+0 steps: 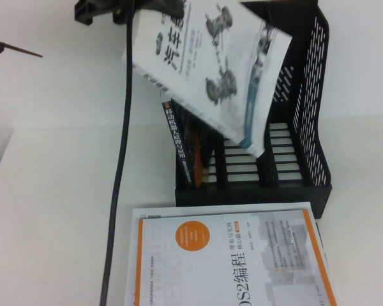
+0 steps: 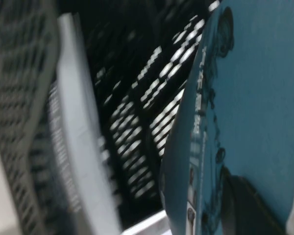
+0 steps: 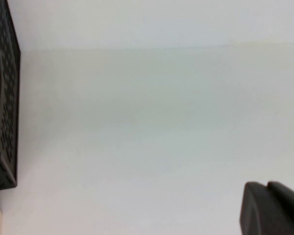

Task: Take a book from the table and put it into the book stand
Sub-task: Place the book on the book shelf

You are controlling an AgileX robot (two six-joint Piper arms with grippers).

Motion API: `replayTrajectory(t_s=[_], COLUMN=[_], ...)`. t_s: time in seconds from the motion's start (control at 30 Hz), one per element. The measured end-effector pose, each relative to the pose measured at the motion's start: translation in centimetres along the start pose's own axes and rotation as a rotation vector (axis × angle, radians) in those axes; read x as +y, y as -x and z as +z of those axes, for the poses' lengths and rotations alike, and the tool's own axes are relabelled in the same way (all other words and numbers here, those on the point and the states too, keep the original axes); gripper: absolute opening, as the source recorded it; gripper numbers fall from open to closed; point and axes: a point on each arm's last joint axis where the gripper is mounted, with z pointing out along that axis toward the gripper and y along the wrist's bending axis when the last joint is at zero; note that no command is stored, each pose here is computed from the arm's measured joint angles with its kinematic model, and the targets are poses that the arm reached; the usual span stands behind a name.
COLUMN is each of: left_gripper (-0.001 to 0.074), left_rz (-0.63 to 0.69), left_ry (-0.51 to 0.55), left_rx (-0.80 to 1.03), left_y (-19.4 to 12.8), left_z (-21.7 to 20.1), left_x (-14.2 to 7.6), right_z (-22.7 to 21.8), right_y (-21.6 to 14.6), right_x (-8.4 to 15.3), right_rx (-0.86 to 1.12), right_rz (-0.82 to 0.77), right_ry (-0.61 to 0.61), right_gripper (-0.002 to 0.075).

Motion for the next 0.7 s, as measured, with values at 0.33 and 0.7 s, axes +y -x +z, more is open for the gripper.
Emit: replayTrajectory(t_s=[0.33, 0.7], left_gripper=[0.0118, 0.0117], left_rz=[-0.031, -0.088], left_ry=[0.086, 0.065], left_rx=[0.038, -0.02], left_y=[-0.36, 0.05], left_z=[-0.04, 0.08], left_x=[0.77, 0.36], right_z=[0.0, -0.02], right_y=[-0.01, 0.23], right_x=[0.08, 0.48], right_rx=[0.001, -0.025], right_rz=[0.015, 0.026], right_ry=[0.009, 0.053], right_gripper=[-0.0003, -0.0003])
